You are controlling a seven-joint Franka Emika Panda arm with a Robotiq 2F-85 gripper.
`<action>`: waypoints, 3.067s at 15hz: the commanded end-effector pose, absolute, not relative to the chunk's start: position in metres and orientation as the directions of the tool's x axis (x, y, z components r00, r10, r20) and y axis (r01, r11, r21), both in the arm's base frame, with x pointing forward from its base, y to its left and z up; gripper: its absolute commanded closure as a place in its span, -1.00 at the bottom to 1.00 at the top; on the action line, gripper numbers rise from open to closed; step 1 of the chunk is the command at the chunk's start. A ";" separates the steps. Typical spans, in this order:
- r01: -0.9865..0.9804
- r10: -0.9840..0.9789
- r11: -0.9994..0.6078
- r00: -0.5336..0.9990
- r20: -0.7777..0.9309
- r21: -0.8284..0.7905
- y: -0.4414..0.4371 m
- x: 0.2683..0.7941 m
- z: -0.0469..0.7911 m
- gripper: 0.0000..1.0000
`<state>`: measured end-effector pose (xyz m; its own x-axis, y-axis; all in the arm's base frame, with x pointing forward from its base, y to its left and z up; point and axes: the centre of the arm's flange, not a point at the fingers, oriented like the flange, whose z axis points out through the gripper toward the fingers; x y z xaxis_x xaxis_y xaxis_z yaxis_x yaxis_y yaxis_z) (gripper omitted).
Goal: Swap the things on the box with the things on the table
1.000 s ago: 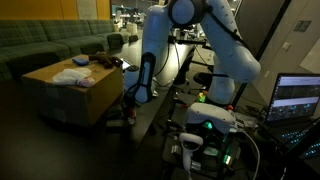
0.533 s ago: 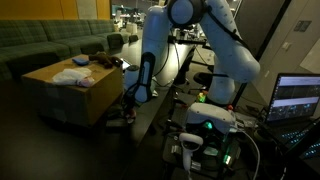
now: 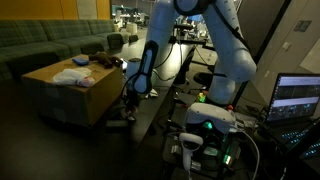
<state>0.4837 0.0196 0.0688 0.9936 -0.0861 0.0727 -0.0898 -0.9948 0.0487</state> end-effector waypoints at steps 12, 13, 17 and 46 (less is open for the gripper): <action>0.131 0.139 -0.988 0.985 0.104 0.083 -0.029 0.539 0.328 0.93; 0.139 0.151 -0.986 0.979 0.135 0.096 -0.029 0.548 0.346 0.93; 0.180 0.208 -0.975 0.948 0.241 0.133 -0.024 0.583 0.408 0.93; 0.214 0.280 -0.945 0.921 0.272 0.248 0.003 0.763 0.363 -0.54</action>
<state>0.7546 -0.0048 0.3374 0.9274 0.2771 0.2512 0.2290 -0.9517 0.2043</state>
